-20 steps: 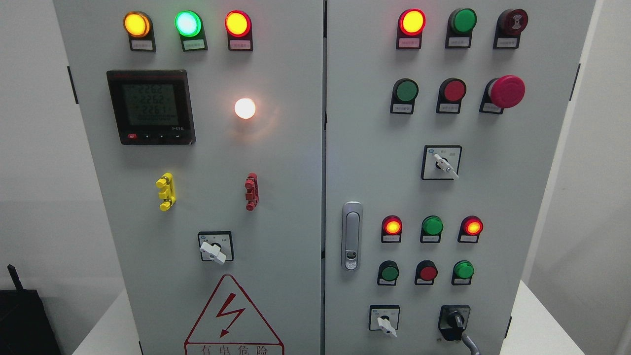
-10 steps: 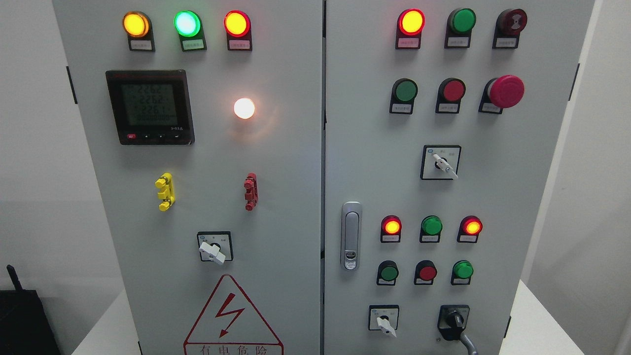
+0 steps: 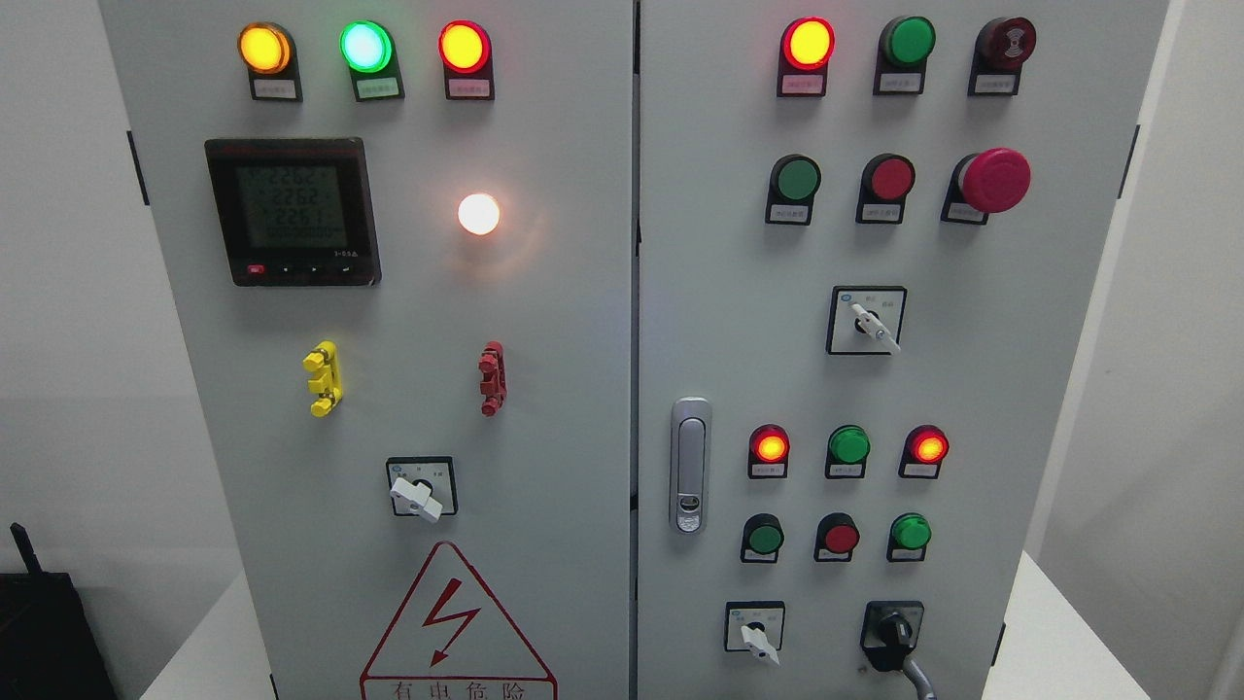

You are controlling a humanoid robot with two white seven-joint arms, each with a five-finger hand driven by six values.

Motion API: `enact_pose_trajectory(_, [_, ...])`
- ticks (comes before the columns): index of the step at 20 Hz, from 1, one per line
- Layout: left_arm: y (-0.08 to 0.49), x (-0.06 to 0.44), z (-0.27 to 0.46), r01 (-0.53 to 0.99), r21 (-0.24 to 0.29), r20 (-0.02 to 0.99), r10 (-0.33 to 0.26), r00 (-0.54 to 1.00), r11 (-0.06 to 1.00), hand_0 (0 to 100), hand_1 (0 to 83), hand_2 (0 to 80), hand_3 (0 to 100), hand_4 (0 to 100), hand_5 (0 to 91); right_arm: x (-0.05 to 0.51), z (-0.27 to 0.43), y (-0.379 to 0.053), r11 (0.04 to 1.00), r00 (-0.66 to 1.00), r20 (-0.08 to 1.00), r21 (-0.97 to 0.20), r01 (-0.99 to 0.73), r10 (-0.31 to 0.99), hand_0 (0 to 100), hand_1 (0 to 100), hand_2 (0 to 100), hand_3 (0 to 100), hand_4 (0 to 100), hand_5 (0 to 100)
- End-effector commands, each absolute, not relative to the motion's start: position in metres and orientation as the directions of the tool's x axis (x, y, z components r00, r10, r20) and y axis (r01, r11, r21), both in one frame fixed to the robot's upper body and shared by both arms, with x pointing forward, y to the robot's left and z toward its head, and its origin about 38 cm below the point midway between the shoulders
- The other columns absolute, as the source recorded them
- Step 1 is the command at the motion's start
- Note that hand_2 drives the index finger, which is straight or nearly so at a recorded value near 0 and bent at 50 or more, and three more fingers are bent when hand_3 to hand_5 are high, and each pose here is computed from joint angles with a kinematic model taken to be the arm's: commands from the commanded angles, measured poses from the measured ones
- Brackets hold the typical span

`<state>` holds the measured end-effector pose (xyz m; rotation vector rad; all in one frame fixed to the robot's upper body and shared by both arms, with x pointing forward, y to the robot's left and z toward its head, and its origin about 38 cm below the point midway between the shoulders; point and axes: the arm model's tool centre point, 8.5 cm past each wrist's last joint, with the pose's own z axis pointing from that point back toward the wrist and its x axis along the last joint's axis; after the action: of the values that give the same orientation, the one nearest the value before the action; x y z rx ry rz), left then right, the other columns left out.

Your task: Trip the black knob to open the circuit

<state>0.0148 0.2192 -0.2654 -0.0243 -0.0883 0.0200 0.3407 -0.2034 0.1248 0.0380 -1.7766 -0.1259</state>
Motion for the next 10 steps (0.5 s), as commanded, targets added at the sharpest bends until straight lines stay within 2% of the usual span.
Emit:
enact_pose_trajectory(1, [0.2189,0.0146,-0.2654,-0.022,-0.025,0.086,0.024,0.996,0.999,12,38.9,0.0,0,0,0.0,0.3396,0.1415,-0.1927,0.994,-0.261,0.959,0.112,0.005,-0.107,95,97,0,100,100,92])
enact_pose_trajectory(10, [0.2179,0.0146,-0.2654,-0.022,-0.027,0.086,0.025,0.996,0.999,12,38.9,0.0,0,0,0.0,0.3391,0.1452,-0.1876,0.993,-0.27,0.956,0.119,-0.005,-0.116,95,97,0,100,100,92])
